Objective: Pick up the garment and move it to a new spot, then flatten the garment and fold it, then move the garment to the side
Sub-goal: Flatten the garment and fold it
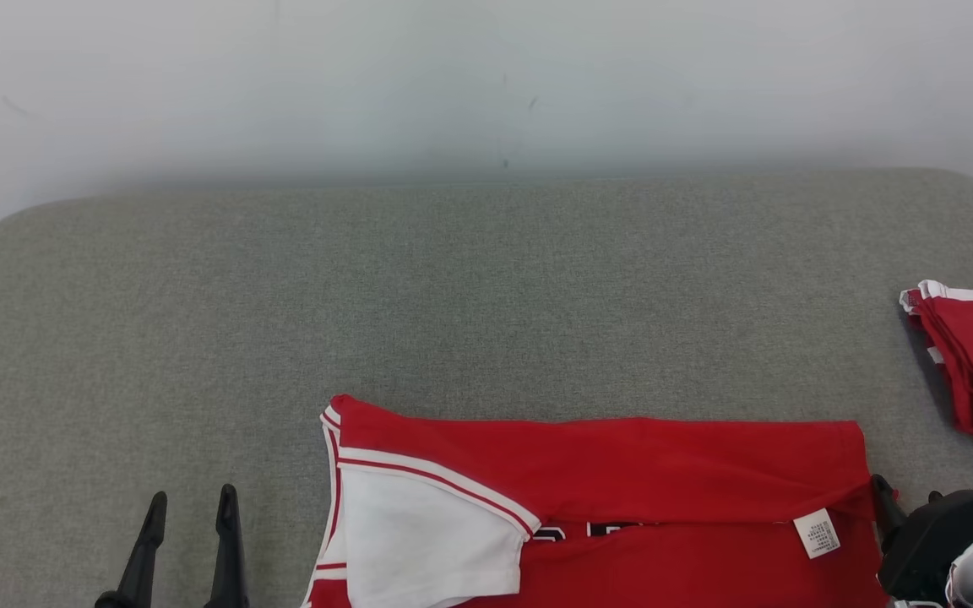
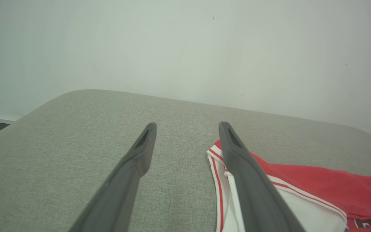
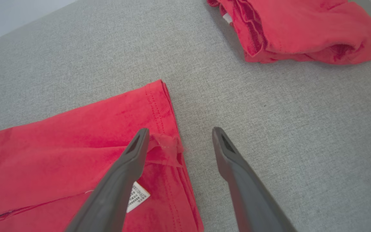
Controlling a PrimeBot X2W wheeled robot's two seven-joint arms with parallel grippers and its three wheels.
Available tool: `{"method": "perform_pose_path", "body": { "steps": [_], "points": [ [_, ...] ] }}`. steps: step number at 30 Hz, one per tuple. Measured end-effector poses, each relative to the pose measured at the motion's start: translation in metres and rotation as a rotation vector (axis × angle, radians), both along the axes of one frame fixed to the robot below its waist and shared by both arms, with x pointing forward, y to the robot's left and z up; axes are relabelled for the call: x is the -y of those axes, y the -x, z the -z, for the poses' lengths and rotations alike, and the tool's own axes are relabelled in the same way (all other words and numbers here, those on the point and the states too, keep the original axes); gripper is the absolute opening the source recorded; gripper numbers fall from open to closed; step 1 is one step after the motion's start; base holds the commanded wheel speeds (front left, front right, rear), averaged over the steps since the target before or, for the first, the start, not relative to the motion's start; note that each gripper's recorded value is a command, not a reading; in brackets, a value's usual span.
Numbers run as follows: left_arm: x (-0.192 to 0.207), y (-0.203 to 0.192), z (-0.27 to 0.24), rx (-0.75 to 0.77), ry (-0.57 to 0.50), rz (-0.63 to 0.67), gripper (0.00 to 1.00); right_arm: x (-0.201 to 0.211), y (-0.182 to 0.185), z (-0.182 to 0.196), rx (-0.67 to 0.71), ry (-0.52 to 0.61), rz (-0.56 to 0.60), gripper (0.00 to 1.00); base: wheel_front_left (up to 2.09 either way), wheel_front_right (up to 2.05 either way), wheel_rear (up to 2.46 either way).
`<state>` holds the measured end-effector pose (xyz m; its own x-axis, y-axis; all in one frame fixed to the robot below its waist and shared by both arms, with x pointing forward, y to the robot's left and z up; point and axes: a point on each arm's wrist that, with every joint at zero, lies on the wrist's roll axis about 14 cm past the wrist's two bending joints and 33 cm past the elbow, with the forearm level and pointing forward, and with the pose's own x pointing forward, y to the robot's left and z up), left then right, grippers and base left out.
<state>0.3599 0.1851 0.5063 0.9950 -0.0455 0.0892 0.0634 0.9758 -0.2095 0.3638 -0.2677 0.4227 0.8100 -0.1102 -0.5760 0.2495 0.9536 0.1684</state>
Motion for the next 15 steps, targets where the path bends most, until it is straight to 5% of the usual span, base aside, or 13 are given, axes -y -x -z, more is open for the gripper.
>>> {"method": "perform_pose_path", "body": {
  "steps": [15],
  "points": [
    [-0.007, 0.003, 0.019, -0.056, -0.001, -0.032, 1.0, -0.013, -0.008, 0.031, -0.121, -0.023, -0.036, 1.0, 0.0, 0.0, 0.0]
  ]
}}
